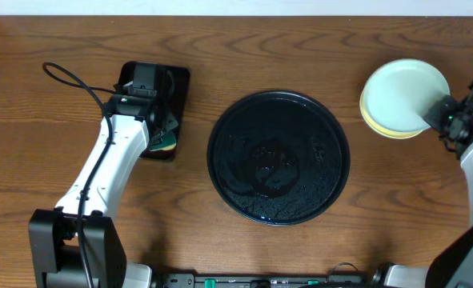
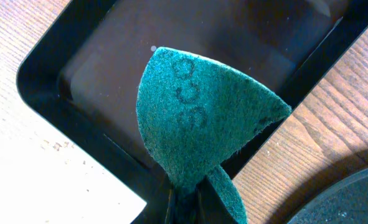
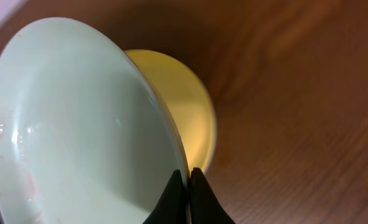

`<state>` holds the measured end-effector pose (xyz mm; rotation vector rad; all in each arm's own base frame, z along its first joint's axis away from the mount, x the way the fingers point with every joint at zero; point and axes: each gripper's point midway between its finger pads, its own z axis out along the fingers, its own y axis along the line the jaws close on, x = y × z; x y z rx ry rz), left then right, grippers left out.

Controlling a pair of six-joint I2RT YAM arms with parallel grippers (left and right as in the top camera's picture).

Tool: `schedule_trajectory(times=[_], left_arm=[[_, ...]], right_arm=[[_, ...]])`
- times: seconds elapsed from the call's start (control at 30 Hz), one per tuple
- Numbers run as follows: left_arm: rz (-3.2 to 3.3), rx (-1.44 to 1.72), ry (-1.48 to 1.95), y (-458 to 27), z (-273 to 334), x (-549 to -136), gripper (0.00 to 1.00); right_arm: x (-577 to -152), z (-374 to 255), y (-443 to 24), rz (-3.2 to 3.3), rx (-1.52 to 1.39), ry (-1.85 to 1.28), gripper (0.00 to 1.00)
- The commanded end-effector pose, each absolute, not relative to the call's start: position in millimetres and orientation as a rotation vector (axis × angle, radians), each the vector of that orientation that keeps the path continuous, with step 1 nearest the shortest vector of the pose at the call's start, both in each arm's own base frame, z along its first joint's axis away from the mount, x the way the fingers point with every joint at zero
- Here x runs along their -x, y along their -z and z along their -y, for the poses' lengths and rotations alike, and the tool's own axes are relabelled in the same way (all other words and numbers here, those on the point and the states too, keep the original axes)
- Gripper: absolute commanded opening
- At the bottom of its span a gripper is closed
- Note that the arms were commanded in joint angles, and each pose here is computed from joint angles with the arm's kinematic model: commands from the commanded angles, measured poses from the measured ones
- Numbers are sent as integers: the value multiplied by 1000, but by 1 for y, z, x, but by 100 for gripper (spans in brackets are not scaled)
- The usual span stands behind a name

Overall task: Clean dirty plates on tray and stack at the side
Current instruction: 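Lift the green plate with the right gripper and stack it on the pile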

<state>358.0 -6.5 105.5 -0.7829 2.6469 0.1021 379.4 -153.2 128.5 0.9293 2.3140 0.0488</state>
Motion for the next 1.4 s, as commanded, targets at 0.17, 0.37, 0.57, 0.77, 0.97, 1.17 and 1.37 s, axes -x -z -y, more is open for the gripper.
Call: schedule_trajectory(times=[0.17,0.37,0.57,0.77,0.97,1.17,1.37], left_arm=[[-2660,767,-115,-101,5,-357,8],[-2646,765,-106,-102,5,-361,8],[-2605,760,-81,-105,7,-372,8],[-2565,588,-68,-103,11,-401,8],[-2518,572,-62,-89,6,-427,12],[-2510,670,-95,-66,-26,-436,13],[-2503,737,-58,-61,-46,-436,42]], right_arm=[[-389,176,-83,-2254,-1208,-74,1],[-401,179,-71,-2240,-1199,-85,7],[-416,164,-84,-2249,-1075,-207,45],[-420,120,-111,-2267,-953,-486,52],[-412,53,-172,-2269,-601,-682,57],[-378,-1,-227,-2261,-333,-632,64],[-346,-48,-274,-2182,-97,-620,77]])
